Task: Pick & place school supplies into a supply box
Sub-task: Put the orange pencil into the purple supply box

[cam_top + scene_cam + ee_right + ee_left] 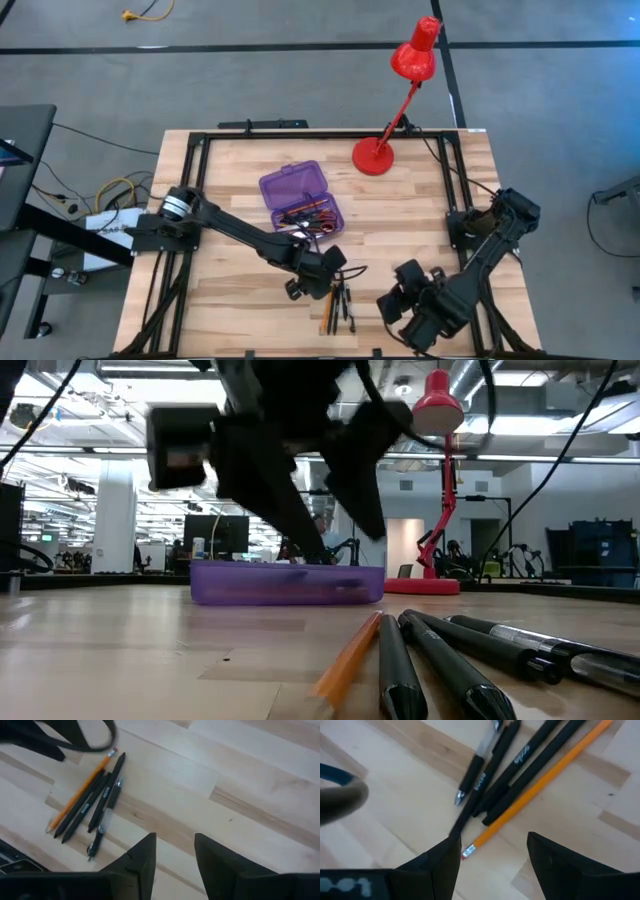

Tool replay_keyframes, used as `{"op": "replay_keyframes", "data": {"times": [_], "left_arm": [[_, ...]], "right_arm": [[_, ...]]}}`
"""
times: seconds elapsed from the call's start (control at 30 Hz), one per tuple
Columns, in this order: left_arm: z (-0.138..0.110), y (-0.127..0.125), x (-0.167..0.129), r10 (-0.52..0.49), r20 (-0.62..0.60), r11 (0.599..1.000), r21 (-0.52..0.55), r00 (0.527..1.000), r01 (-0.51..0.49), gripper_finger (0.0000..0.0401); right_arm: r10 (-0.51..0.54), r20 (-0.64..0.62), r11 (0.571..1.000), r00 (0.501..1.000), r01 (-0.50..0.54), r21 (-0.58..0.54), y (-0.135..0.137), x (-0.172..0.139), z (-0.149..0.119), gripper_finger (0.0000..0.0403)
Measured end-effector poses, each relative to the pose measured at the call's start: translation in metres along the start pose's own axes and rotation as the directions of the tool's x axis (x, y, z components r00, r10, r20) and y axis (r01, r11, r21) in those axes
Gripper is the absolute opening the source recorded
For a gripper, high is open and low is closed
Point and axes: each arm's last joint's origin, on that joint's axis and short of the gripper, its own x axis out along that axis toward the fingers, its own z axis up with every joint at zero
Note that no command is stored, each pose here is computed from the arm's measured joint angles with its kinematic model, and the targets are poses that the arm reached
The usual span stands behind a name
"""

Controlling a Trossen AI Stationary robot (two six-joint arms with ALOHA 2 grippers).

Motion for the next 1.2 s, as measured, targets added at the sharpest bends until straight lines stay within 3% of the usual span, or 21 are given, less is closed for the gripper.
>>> {"op": "replay_keyframes", "data": {"times": [0.27,1.2], "left_arm": [[-0.004,0.000,0.032,-0.041,-0.079,0.999,-0.005,0.996,0.041,0.0217],[-0.015,0.015,0.035,-0.063,-0.007,0.997,0.043,0.998,0.063,0.0217]], "right_arm": [[0.014,-0.006,1.000,1.000,-0.014,0.021,-0.001,-0.002,-0.005,0.0127],[0.018,0.001,1.000,1.000,-0.018,0.014,-0.002,-0.003,-0.007,0.0127]]}}
